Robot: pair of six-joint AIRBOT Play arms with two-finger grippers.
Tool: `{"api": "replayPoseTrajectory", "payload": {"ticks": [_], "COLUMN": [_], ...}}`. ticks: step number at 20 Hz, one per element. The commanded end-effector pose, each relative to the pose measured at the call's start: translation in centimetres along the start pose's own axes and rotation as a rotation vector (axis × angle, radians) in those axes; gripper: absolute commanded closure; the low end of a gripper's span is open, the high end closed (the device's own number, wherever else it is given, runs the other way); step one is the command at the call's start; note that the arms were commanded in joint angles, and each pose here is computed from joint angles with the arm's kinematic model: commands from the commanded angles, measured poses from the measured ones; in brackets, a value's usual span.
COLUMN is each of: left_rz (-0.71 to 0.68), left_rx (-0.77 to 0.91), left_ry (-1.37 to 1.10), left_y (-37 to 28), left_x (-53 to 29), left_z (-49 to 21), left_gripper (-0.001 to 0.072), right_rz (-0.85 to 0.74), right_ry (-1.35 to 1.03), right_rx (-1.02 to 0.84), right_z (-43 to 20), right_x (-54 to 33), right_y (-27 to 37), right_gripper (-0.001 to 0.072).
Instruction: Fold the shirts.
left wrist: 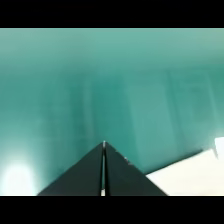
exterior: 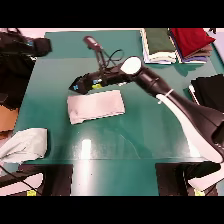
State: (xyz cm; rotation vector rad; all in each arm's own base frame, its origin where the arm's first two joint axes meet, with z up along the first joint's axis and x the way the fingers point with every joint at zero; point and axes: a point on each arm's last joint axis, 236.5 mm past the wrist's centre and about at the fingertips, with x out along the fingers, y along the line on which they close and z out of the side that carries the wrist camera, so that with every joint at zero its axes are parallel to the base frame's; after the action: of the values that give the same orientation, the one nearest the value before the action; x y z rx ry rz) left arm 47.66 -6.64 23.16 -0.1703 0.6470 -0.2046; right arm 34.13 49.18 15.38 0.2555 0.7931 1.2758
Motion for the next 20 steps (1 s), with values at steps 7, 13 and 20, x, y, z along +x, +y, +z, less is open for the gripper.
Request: {"api": "replayPoseTrajectory", "payload": {"ticks": [7,13,20], "left_rz": [-0.066,-0.099,-0.112], "left_rx": [0.137,0.144,0.131], "left_ry": [0.036,0.099,0.105], "left_y": [-4.5,-5.9,-6.1], "left_x": [-1.0,1.4,1.9], "left_z": [-1.3,-3.6,-3.8], "left_gripper": [0.0684,0.0684,0.0684], "right_rz": [-0.441,-0.424,-0.221], "right_ry": [0.191,0.151,0.21], "right_rx": [0.305,0.734,0.757], "right_z": [-10.2,-17.8,-16.9], "right_x": [-12.8,-16.8,-6.6], "right_y": [-17.5,-24.3,-22.1], "right_gripper": [0.0367,0.0118,0.0136]}}
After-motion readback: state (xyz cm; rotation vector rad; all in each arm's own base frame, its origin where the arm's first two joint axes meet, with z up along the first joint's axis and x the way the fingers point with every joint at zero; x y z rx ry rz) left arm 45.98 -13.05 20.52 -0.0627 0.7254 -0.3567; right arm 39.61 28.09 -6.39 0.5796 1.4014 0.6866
